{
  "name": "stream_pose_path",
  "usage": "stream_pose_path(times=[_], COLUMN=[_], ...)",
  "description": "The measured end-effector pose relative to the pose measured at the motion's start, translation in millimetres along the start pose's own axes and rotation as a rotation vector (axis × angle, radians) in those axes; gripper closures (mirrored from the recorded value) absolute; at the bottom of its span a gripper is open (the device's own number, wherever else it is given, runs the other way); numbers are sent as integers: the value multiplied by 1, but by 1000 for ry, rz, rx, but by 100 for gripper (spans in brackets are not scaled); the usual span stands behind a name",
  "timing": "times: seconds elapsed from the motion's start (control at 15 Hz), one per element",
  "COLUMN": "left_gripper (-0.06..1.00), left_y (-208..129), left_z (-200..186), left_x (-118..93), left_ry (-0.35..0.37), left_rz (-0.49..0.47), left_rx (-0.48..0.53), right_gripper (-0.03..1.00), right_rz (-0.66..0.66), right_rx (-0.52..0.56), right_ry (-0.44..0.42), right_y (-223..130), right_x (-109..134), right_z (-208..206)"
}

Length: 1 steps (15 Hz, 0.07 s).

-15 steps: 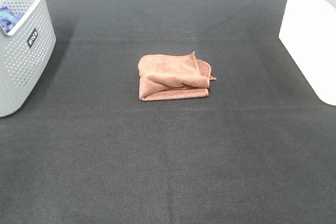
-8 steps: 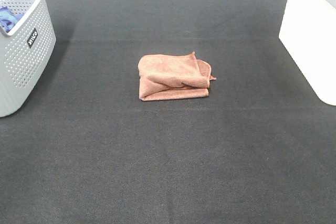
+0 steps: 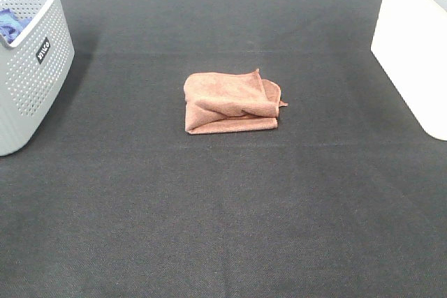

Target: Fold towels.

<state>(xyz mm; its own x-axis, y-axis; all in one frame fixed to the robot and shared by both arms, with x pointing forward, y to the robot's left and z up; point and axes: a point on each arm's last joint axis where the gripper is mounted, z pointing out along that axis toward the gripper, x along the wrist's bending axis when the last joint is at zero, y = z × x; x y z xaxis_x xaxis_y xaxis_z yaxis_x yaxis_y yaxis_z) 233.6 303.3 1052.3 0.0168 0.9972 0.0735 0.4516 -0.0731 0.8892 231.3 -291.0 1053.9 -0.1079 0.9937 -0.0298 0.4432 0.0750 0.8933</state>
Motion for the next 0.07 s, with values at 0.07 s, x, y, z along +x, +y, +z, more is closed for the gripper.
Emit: stream_pose_path(times=[0.07], left_gripper=[46], left_y=[0], left_z=[0], left_x=[0], left_ry=[0], left_rz=[0], left_rx=[0], right_gripper=[21], right_rz=[0], right_rx=[0], right_ry=[0], right_y=[0], right_x=[0], right_z=[0])
